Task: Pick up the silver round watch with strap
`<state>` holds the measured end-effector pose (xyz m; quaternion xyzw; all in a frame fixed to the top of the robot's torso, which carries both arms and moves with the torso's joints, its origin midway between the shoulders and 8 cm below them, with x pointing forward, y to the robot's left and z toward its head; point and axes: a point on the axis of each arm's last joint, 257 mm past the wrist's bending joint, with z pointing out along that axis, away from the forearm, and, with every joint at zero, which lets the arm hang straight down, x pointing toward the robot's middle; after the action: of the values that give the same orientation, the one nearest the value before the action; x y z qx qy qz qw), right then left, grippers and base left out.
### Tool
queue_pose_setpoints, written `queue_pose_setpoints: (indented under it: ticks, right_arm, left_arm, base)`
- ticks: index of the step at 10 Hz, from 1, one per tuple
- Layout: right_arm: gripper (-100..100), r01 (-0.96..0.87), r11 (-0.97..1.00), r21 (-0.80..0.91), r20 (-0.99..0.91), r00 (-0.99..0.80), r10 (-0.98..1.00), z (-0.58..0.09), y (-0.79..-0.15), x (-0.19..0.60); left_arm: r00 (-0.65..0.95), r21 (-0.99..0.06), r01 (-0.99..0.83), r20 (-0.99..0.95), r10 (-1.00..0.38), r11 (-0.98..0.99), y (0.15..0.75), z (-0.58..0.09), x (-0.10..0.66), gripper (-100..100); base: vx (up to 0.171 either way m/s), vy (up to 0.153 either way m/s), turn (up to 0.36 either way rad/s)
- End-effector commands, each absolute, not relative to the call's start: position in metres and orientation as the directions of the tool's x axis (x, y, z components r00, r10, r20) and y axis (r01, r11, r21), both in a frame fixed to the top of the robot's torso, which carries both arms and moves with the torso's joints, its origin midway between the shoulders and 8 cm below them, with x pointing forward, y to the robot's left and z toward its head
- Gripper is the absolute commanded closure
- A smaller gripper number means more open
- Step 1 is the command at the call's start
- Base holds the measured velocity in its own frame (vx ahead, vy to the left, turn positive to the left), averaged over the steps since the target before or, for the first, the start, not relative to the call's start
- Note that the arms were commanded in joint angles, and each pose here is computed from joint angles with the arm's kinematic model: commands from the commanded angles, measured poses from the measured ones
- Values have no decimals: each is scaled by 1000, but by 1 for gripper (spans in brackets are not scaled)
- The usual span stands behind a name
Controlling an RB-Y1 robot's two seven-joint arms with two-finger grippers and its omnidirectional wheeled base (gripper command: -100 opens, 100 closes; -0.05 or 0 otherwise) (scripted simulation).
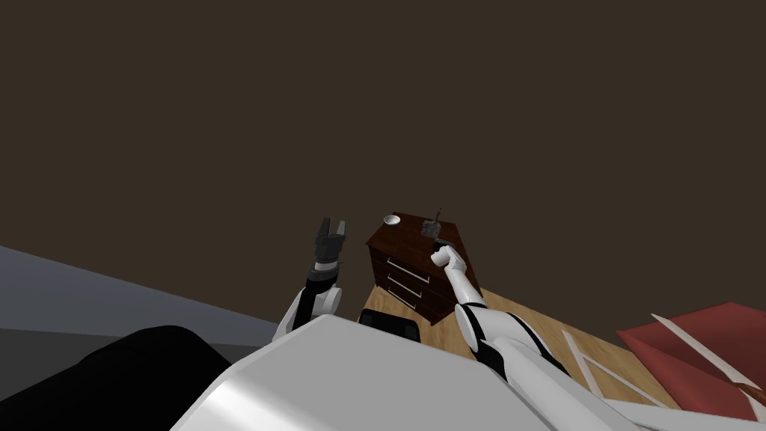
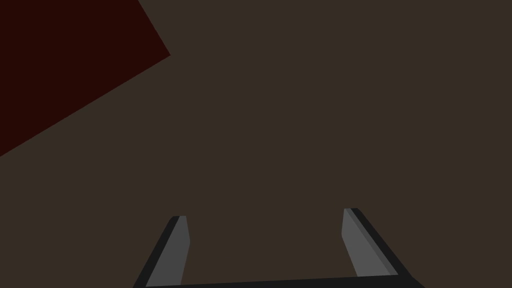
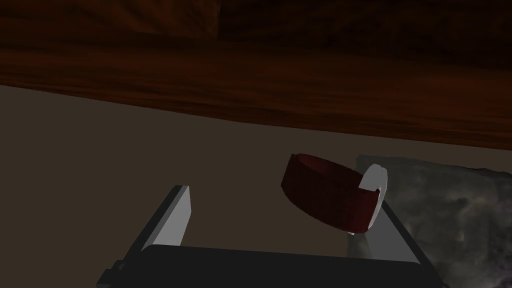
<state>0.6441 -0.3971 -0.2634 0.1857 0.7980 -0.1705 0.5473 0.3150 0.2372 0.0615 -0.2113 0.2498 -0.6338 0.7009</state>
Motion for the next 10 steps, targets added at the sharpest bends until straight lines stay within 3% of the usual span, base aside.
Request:
queue_pose_setpoints:
  ticks: [1,3,4,5,10]
  right_arm:
    - [-100,498,861,-101,-926,-364,102,-276,-403,638]
    - [-100,499,860,-107,-923,-372,101,-279,-402,637]
    - [0,501,858,-109,-922,-374,102,-281,-402,636]
    - [-100,499,860,-104,-916,-386,113,-297,-408,627]
    - [-100,497,863,-92,-908,-397,132,-315,-417,617]
  left_arm:
    - [72,-613,783,-82,-994,107,237,62,315,0]
    - [72,-613,783,-82,-994,107,237,62,315,0]
    - [72,-613,783,-82,-994,107,237,62,315,0]
    - [72,-613,783,-82,-994,107,237,62,315,0]
    - [72,-613,783,-82,-994,107,237,62,315,0]
  base:
    - [35,2,50]
    - [32,17,46]
    - [0,0,0]
    - [93,-33,-20]
    - [106,-43,-17]
